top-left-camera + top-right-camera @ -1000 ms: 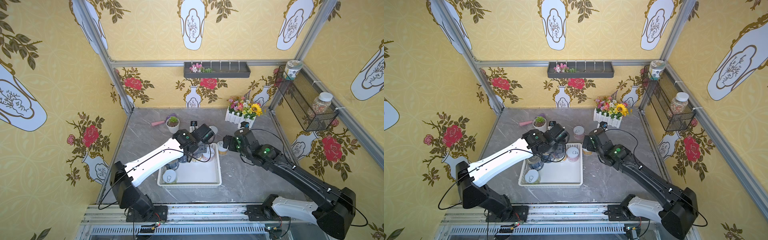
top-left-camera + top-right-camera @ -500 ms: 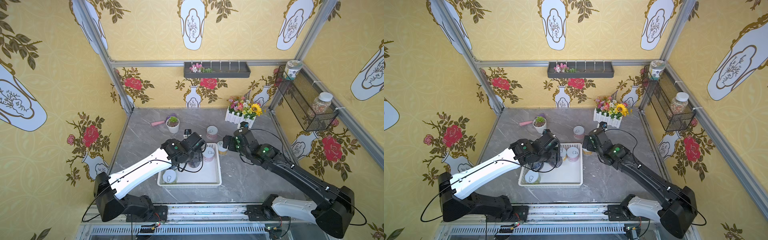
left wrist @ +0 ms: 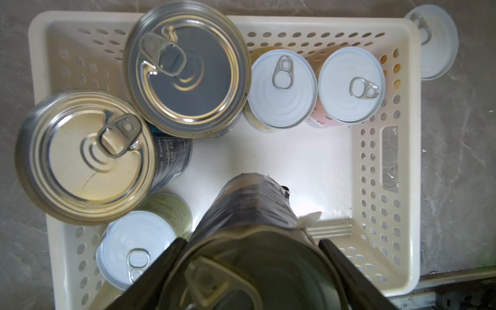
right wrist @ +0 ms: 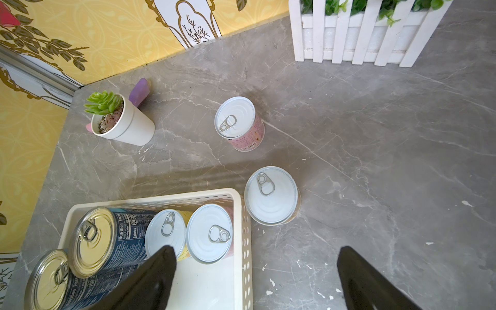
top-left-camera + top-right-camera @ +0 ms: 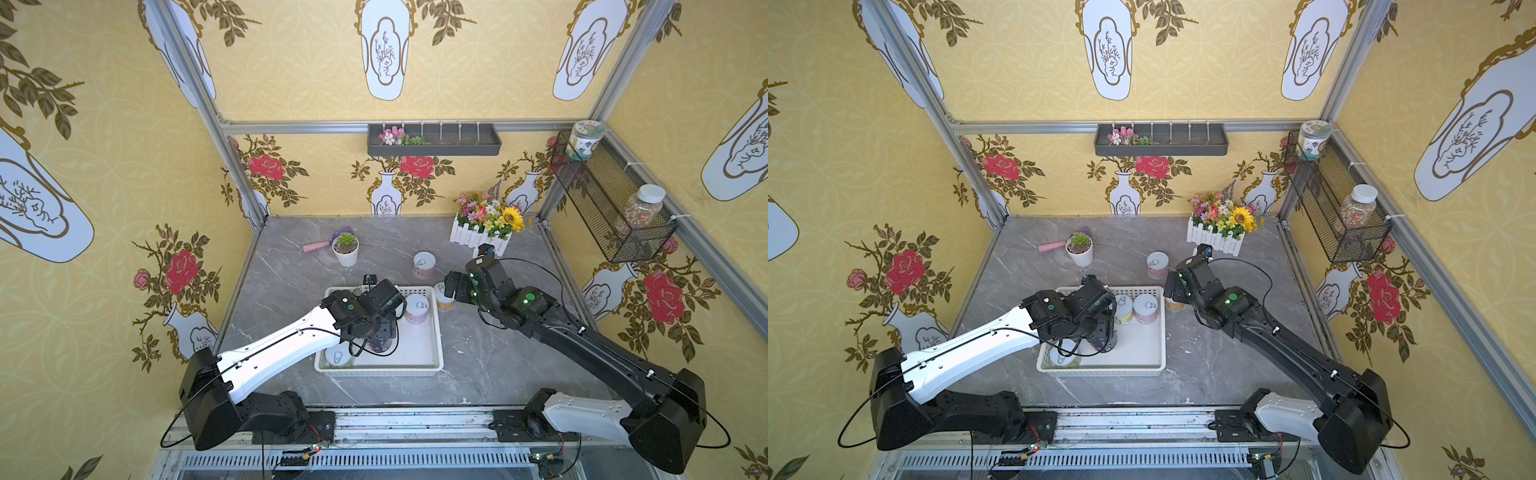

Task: Put the canned food in the basket
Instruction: Place the canned food in the basket.

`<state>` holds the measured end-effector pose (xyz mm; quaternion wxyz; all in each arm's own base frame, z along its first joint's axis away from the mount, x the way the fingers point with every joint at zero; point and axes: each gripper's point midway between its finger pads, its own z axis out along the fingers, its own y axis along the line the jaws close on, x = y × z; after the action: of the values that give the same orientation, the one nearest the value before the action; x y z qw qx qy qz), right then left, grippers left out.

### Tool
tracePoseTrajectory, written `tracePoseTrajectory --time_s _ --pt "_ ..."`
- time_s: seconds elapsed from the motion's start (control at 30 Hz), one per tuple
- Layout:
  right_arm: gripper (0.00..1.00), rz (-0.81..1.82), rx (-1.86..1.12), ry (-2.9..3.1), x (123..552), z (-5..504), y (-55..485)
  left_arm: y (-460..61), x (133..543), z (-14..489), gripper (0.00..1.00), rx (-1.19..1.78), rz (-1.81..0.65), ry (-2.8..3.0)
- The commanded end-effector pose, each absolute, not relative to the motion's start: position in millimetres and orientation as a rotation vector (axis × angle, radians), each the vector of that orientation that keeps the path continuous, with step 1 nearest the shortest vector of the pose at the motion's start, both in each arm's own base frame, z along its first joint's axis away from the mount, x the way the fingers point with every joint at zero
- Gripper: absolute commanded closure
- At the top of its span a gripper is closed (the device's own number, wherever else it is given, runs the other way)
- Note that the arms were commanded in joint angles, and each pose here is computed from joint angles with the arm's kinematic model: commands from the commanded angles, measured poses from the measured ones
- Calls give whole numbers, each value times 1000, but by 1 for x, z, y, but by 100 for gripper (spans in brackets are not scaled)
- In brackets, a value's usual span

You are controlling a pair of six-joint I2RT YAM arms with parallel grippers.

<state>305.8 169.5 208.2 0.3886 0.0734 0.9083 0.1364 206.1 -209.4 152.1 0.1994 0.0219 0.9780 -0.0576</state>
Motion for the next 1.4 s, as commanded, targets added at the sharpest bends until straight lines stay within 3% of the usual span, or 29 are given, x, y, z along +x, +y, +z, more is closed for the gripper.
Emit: tracePoseTrajectory --time_s 0.0,1.13,1.37 --pt "3 373 201 2275 312 216 173 -215 214 151 22 46 -176 2706" --pt "3 387 188 2300 314 211 177 -184 212 102 15 -116 -11 2693" --pt "3 415 147 2298 313 213 182 -189 214 119 10 -125 -87 2664"
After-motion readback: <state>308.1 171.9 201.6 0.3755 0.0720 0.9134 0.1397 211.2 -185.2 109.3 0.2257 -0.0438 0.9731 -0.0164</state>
